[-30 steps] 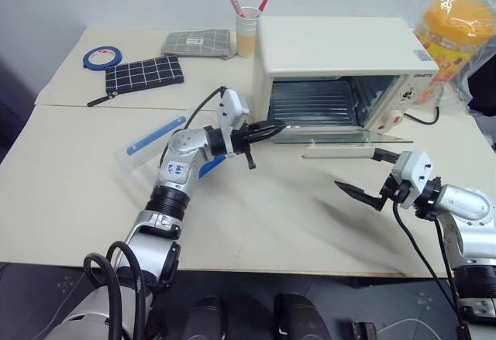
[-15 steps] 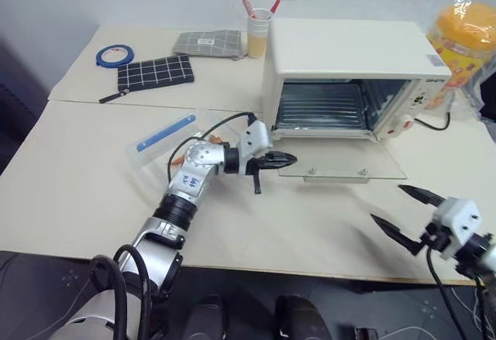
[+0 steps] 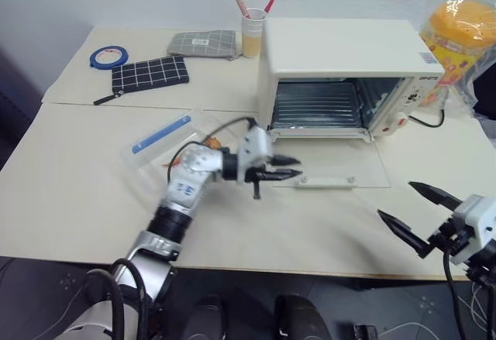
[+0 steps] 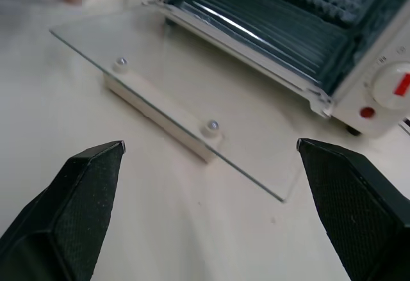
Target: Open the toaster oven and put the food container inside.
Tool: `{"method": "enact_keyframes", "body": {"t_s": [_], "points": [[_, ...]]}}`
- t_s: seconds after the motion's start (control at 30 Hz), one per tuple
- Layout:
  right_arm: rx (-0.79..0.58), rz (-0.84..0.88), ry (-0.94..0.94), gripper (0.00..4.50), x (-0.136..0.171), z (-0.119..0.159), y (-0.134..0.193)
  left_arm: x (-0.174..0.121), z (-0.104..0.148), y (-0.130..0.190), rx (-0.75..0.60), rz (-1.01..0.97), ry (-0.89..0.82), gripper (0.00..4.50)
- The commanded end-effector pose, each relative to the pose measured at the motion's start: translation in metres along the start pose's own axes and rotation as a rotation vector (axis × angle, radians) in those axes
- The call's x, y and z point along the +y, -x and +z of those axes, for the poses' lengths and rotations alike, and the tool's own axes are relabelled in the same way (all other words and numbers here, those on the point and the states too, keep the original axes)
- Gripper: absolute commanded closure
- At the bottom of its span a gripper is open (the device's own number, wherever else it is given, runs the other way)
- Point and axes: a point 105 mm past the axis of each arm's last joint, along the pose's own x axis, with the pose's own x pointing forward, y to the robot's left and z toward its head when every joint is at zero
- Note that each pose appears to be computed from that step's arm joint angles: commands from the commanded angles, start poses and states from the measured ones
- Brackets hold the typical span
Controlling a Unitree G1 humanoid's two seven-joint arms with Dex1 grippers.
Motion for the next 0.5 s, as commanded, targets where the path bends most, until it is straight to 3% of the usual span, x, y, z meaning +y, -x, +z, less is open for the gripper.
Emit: {"method": "enact_keyframes", "body": {"t_s": [0.03,0.17,0.27,0.5], "points": [[-0.071,0.092,0.005,0.0,0.008,0.018,-0.016,0.01,0.031,0.047,-0.095,0.108,0.041,2.39],[-0.121,0.22,0.009,0.0,0.023,0.029,-0.038,0.014,0.04,0.119,-0.047,0.269,0.066,1.14],[-0.174,0.313,-0.003,0.0,0.04,0.038,-0.057,0.008,0.032,0.2,0.081,0.501,0.081,0.16],[-0.242,0.451,0.01,0.0,0.073,0.044,-0.073,-0.038,0.027,0.337,0.266,0.947,0.194,0.02]]}}
